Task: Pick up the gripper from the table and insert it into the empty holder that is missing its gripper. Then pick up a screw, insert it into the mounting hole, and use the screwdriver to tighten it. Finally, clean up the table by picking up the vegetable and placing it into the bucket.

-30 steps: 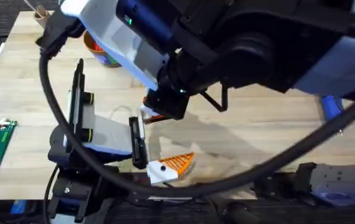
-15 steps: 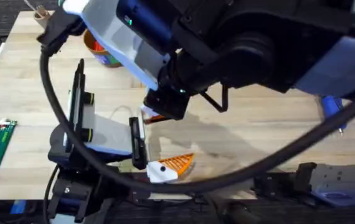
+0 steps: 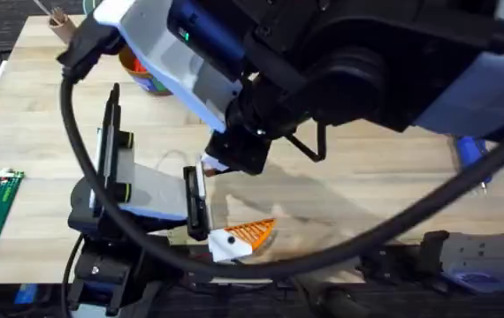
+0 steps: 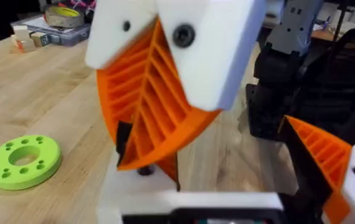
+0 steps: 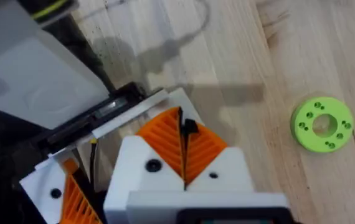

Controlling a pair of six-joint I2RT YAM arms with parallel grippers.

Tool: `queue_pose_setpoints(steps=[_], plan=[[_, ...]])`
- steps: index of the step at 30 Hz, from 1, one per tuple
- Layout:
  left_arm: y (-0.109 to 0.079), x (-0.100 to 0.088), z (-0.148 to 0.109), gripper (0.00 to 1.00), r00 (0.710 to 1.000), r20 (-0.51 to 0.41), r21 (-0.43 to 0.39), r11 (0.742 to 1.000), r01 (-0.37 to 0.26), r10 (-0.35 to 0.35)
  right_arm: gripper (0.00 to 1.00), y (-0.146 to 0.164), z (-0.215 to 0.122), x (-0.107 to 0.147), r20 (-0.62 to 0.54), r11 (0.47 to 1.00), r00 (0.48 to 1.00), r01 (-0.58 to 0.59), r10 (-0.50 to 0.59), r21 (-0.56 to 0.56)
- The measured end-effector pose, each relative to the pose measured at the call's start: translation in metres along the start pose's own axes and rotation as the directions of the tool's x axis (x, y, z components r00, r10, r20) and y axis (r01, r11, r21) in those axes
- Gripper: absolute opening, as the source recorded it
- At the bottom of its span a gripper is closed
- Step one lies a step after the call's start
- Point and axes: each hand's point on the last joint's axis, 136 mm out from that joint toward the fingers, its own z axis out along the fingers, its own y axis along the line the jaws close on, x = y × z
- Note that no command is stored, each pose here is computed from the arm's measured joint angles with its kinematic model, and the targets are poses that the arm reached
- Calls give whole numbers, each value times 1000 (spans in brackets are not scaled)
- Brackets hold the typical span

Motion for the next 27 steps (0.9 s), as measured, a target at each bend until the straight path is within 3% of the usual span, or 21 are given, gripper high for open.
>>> queue_pose_setpoints(steps=[9, 13, 16, 18, 19, 27], plan=[[0, 0, 0, 993, 1000, 0, 0, 1000, 0, 0, 36, 1, 0, 0, 0, 1000, 1000, -4, 4, -3], [0, 0, 0, 993, 1000, 0, -1, 1000, 0, 0, 402, 2, 0, 1, -4, 1000, 1000, -12, 12, -12], [0, 0, 0, 993, 1000, 0, -1, 1000, 0, 0, 603, 2, 0, 1, -4, 1000, 1000, -17, 17, -14], [0, 0, 0, 993, 1000, 0, -3, 1000, 1, -1, 862, 0, 0, 2, -6, 1000, 1000, -19, 19, -7], [1, 0, 0, 993, 1000, 0, -4, 1000, 1, -1, 929, -2, 0, 2, -7, 1000, 1000, -21, 21, -2], [1, 0, 0, 993, 1000, 0, -4, 1000, -1, 1, 960, -31, -10, -9, 69, 994, 993, -102, 99, 33]])
